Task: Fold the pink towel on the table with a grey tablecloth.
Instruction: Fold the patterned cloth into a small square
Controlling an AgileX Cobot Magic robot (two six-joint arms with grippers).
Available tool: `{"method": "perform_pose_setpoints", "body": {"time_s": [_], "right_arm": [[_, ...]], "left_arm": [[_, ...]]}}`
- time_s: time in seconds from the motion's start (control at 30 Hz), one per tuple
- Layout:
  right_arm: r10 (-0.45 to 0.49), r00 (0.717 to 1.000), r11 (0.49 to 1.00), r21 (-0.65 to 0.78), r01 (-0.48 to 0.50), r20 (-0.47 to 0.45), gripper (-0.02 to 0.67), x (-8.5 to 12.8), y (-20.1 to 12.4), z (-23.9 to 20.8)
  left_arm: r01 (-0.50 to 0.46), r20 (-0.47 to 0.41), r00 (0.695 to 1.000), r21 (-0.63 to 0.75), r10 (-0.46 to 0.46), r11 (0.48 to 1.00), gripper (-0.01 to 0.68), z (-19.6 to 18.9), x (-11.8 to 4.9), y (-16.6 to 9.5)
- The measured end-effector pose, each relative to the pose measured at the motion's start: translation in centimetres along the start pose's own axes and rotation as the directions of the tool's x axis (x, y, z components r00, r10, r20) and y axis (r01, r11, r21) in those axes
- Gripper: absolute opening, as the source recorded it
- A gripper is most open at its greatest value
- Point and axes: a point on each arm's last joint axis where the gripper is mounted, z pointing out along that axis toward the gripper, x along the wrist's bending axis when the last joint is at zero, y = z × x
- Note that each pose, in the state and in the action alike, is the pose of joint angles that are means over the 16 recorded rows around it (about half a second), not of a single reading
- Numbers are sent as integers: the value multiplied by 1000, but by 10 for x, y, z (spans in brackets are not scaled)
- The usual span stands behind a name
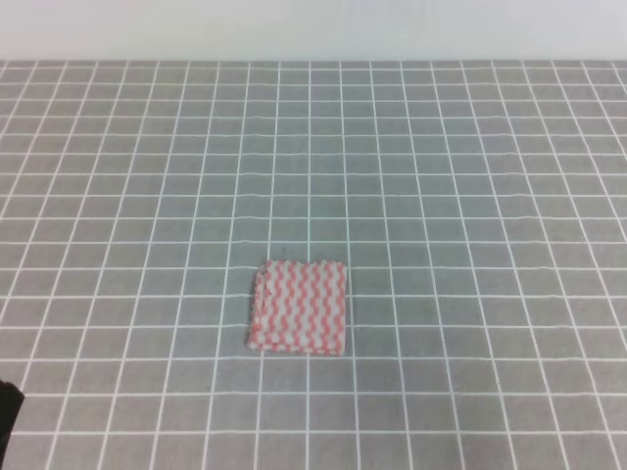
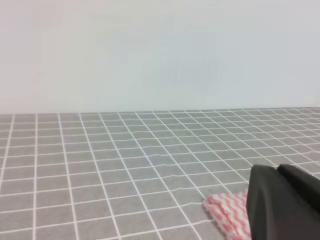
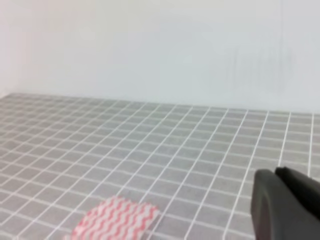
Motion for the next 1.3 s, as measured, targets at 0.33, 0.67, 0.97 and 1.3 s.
{"method": "perform_pose_setpoints", "body": {"time_s": [0.33, 0.67, 0.97, 1.3], "right_arm": [[-12, 1000, 999, 43, 12, -8, -15, 0, -7, 0], [-50, 991, 999, 19, 48, 121, -16, -14, -18, -9], [-34, 938, 997, -50, 54, 344, -16, -31, -44, -36], [-36, 917, 993, -90, 79, 398, -16, -31, -62, -49]], "left_arm": [[9, 7, 1000, 8, -9, 1000, -2, 0, -1, -1], [9, 9, 1000, 9, -9, 1000, -3, 0, -1, -1], [10, 11, 1000, 11, -10, 1000, -3, 0, -1, -1], [10, 11, 1000, 11, -10, 1000, -3, 0, -1, -1]]}}
